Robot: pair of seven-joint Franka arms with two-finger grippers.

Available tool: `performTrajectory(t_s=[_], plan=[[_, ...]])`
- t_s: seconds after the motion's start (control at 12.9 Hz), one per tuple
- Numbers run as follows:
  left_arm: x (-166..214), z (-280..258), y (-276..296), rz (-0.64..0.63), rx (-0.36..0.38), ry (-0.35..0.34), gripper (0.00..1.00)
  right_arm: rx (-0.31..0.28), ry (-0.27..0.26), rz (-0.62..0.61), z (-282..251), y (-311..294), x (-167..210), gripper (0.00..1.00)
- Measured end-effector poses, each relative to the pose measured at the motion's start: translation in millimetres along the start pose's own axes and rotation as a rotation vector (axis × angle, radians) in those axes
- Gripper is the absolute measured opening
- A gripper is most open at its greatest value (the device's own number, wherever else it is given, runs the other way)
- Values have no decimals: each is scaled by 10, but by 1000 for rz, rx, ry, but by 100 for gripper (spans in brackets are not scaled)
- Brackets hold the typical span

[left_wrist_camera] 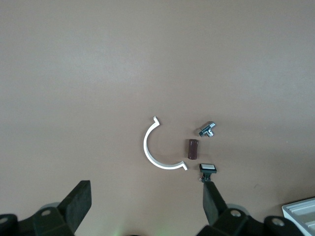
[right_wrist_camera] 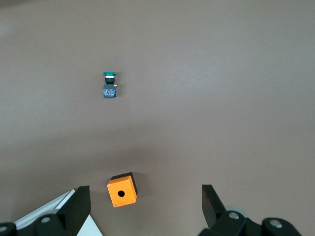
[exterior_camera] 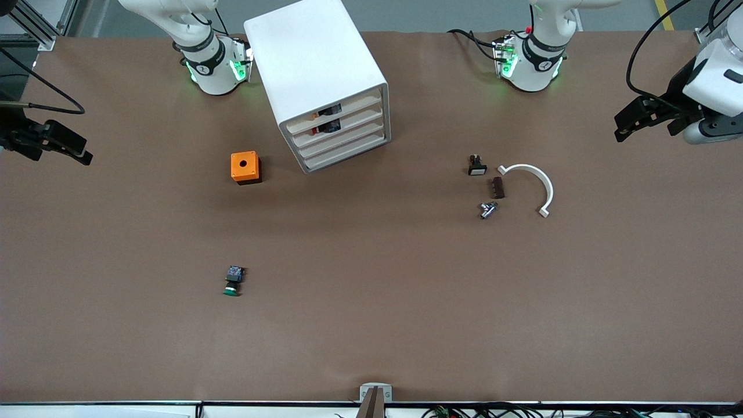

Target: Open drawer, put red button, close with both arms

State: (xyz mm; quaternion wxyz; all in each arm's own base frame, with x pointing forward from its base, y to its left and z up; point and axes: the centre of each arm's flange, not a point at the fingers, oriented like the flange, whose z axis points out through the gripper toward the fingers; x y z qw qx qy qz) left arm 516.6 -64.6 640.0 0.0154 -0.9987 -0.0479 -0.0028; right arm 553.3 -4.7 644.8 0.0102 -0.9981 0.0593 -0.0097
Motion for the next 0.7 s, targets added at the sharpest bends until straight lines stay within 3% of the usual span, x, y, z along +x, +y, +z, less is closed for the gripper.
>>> performTrajectory(t_s=[0.7], plan=[[16,-10,-39,-1,-2,7,100,0,-4,1,16,5,0,100]])
